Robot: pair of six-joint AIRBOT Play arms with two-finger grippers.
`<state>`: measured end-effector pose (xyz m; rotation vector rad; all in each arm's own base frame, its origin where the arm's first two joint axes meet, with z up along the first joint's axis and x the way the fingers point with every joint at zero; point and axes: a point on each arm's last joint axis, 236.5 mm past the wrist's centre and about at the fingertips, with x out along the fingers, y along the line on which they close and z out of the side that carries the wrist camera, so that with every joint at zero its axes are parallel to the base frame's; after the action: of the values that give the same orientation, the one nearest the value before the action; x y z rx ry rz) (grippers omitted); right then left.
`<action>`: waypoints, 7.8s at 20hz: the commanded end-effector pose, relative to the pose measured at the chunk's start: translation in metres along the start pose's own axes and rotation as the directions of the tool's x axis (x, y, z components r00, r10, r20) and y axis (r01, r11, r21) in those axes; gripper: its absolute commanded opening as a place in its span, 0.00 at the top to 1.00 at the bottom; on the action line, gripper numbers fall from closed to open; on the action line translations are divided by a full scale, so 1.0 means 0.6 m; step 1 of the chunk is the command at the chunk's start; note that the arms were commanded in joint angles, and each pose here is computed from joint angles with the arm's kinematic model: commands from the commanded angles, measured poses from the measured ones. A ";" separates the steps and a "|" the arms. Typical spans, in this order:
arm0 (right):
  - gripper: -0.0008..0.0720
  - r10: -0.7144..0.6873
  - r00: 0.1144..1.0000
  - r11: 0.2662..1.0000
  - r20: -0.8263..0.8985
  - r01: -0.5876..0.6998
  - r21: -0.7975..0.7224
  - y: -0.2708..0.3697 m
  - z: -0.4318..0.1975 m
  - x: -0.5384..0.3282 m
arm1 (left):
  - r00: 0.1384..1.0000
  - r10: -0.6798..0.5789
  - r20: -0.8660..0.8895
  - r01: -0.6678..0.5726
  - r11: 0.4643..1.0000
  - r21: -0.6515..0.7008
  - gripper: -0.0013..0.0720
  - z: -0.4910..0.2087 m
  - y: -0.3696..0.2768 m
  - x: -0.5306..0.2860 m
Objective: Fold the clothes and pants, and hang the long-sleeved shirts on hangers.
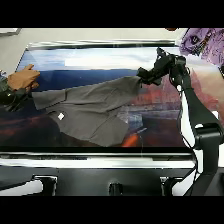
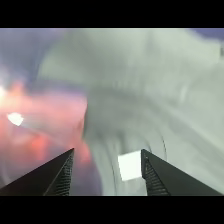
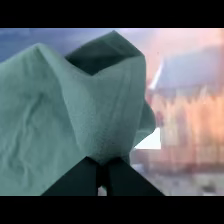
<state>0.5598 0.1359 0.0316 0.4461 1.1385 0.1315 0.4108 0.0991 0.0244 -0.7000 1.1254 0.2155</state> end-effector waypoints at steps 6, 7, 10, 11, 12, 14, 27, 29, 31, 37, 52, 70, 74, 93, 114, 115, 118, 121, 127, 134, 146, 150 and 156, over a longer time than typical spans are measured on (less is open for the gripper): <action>0.94 -0.052 0.993 0.998 -0.103 0.047 -0.048 -0.013 -0.043 -0.026 | 0.910 -0.284 -0.302 0.196 0.937 -0.290 0.29 -0.393 -0.071 0.037; 0.94 -0.055 0.992 0.998 -0.115 0.050 -0.048 -0.015 -0.048 -0.027 | 0.897 -0.275 -0.346 0.172 0.938 -0.300 0.29 -0.432 -0.072 0.050; 0.94 -0.067 0.986 0.997 -0.150 0.060 -0.050 -0.019 -0.061 -0.029 | 0.884 -0.231 -0.408 0.137 0.960 -0.246 0.29 -0.501 -0.084 0.079; 0.94 -0.070 0.984 0.997 -0.161 0.063 -0.050 -0.021 -0.066 -0.030 | 0.887 -0.225 -0.404 0.137 0.963 -0.233 0.29 -0.509 -0.093 0.086; 0.94 -0.073 0.983 0.997 -0.169 0.065 -0.050 -0.022 -0.069 -0.030 | 0.892 -0.219 -0.394 0.135 0.964 -0.231 0.29 -0.514 -0.102 0.094; 0.94 -0.075 0.982 0.996 -0.176 0.067 -0.051 -0.022 -0.072 -0.031 | 0.896 -0.217 -0.388 0.132 0.963 -0.234 0.29 -0.524 -0.115 0.111; 0.94 -0.072 0.983 0.996 -0.170 0.062 -0.062 -0.014 -0.073 -0.059 | 0.897 -0.288 -0.335 0.250 0.956 -0.155 0.95 -0.480 -0.235 0.188; 0.94 -0.054 0.996 0.993 -0.074 0.047 -0.104 0.003 -0.040 -0.094 | 0.892 -0.363 -0.270 0.355 0.931 -0.079 0.96 -0.404 -0.288 0.146; 0.94 -0.056 0.993 0.988 0.105 0.071 -0.138 0.017 0.017 -0.165 | 0.901 -0.403 -0.160 0.416 0.907 0.059 0.96 -0.290 -0.325 0.068; 0.94 0.023 0.809 0.975 0.587 0.110 -0.191 0.079 0.076 -0.529 | 0.809 -0.417 0.414 0.217 0.867 0.449 0.95 0.016 -0.339 -0.401; 0.94 0.105 0.602 0.987 0.792 0.038 -0.159 0.081 -0.080 -0.857 | 0.561 -0.322 0.763 -0.002 0.921 0.390 0.95 -0.036 -0.252 -0.717; 0.93 -0.126 0.991 0.992 0.051 0.125 0.020 -0.072 0.027 0.087 | 1.000 -0.018 -0.015 0.022 0.949 0.315 0.94 0.096 -0.151 0.250; 0.45 -0.138 0.989 0.981 0.047 0.143 -0.135 -0.062 0.026 0.034 | 0.998 0.001 -0.069 0.019 0.954 0.298 0.35 0.099 -0.131 0.197; 0.32 0.215 0.894 0.971 -0.392 -0.154 0.182 -0.257 -0.385 -0.067 | 0.977 -0.050 -0.208 0.034 0.996 -0.080 0.35 -0.088 0.094 0.002; 0.94 0.265 0.880 0.964 -0.395 -0.238 0.116 -0.203 -0.405 0.005 | 0.969 -0.116 -0.219 0.102 0.992 -0.072 0.35 -0.174 0.142 0.067; 0.94 0.270 0.880 0.963 -0.392 -0.247 0.107 -0.197 -0.403 -0.005 | 0.970 -0.125 -0.207 0.111 0.991 -0.078 0.35 -0.178 0.141 0.076; 0.94 0.266 0.894 0.964 -0.361 -0.254 0.081 -0.189 -0.389 -0.020 | 0.967 -0.157 -0.198 0.147 0.987 -0.066 0.35 -0.187 0.128 0.096; 0.94 0.265 0.900 0.964 -0.346 -0.257 0.071 -0.185 -0.382 -0.028 | 0.957 -0.160 -0.241 0.152 0.987 -0.050 0.35 -0.203 0.118 0.114; 0.94 0.264 0.904 0.965 -0.336 -0.247 0.092 -0.184 -0.378 -0.028 | 0.931 -0.159 -0.329 0.166 0.986 -0.007 0.35 -0.240 0.090 0.146; 0.94 0.260 0.921 0.966 -0.290 -0.248 0.080 -0.178 -0.360 -0.040 | 0.920 -0.174 -0.351 0.196 0.980 0.028 0.95 -0.248 0.061 0.155; 0.94 0.388 0.859 0.881 0.334 -0.240 -0.408 0.104 0.024 -0.346 | 0.885 -0.409 0.221 0.192 0.755 0.626 0.96 0.076 -0.307 -0.218; 0.94 0.445 0.659 0.830 0.607 -0.049 -0.556 0.185 0.054 -0.650 | 0.708 -0.470 0.527 0.001 0.747 0.665 0.96 0.104 -0.366 -0.509; 0.94 0.477 0.382 0.862 0.792 -0.026 -0.507 0.209 -0.107 -0.969 | 0.527 -0.368 0.766 -0.149 0.847 0.510 0.96 -0.021 -0.294 -0.757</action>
<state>0.3445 0.0944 0.5050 0.1921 0.0243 0.4253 0.3578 0.0231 0.4546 -0.0782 0.2157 -0.0566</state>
